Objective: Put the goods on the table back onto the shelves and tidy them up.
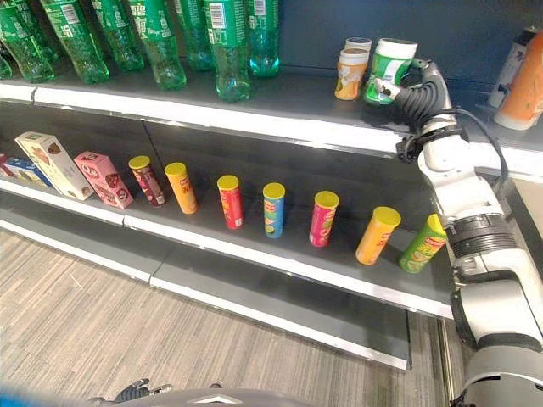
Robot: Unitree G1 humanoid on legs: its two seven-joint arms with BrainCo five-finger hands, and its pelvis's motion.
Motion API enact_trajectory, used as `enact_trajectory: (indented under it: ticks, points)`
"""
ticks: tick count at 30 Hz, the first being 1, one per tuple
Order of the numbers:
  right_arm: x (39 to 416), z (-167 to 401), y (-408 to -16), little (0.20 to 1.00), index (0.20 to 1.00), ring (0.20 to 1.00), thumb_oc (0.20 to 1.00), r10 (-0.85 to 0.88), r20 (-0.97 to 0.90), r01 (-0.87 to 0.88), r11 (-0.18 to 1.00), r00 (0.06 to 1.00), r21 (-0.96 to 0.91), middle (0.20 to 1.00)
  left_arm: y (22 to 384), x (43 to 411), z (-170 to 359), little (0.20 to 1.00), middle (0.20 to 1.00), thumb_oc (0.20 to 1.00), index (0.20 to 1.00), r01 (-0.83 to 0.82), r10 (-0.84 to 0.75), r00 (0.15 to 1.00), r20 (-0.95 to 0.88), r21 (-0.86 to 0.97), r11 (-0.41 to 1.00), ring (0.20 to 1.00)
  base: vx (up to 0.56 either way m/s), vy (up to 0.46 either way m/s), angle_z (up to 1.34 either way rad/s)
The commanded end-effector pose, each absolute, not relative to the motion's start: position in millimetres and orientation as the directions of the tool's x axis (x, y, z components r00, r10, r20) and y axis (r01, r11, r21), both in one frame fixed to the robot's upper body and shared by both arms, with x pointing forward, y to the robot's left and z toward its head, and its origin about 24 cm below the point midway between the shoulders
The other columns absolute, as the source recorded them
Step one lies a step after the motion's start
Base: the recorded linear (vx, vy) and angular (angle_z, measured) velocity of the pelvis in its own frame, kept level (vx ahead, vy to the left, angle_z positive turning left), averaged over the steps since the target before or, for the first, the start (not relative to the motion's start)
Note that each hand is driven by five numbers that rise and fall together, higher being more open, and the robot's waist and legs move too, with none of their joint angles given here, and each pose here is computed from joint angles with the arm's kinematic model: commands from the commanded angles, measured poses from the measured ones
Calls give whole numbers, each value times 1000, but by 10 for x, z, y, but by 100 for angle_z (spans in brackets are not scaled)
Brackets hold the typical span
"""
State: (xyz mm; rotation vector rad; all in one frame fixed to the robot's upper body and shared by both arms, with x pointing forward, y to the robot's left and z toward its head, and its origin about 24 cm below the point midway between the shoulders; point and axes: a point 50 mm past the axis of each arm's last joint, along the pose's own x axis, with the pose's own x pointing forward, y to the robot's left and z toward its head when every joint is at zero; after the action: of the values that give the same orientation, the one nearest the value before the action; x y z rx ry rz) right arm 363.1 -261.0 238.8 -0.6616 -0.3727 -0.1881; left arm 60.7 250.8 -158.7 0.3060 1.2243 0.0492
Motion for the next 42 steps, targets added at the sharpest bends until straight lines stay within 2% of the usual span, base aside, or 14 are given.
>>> enact_trajectory:
  ticks: [1, 10, 28, 29, 30, 31, 42]
  points:
    - [3675, 2720, -2495, 200, 200, 200, 200, -9, 488, 340, 729, 873, -594, 200, 2630, 836, -1522, 1000, 1000, 1000, 1000, 132, 242, 388, -889, 313, 941, 1000, 22, 25, 8]
    - [3703, 2616, -2481, 200, 200, 200, 200, -13, 460, 339, 693, 888, -636, 200, 2650, 772, -1534, 1000, 1000, 1000, 1000, 127, 256, 367, -894, 321, 939, 1000, 25, 33, 6]
    - [3779, 2560, -2507, 200, 200, 200, 200, -55, 433, 358, 659, 900, -661, 200, 2660, 809, -1518, 1000, 1000, 1000, 1000, 114, 258, 383, -887, 323, 940, 1000, 3, 2, 0]
    - [3781, 2555, -2511, 219, 219, 219, 219, -57, 430, 357, 661, 901, -660, 219, 2658, 808, -1518, 1000, 1000, 1000, 1000, 114, 258, 383, -887, 322, 940, 1000, -5, -3, -4]
    - [3779, 2556, -2512, 790, 790, 790, 790, -56, 430, 354, 667, 901, -656, 790, 2662, 808, -1517, 1000, 1000, 1000, 1000, 114, 259, 383, -887, 323, 939, 1000, -9, -6, -5]
    - [3778, 2557, -2510, 1000, 1000, 1000, 1000, -56, 431, 354, 671, 901, -652, 1000, 2660, 810, -1517, 1000, 1000, 1000, 1000, 113, 257, 384, -887, 322, 940, 1000, -6, -7, -5]
    - [3775, 2563, -2501, 1000, 1000, 1000, 1000, -58, 439, 355, 687, 897, -634, 1000, 2653, 798, -1522, 1000, 1000, 1000, 1000, 116, 255, 379, -890, 319, 941, 1000, -1, -1, 0]
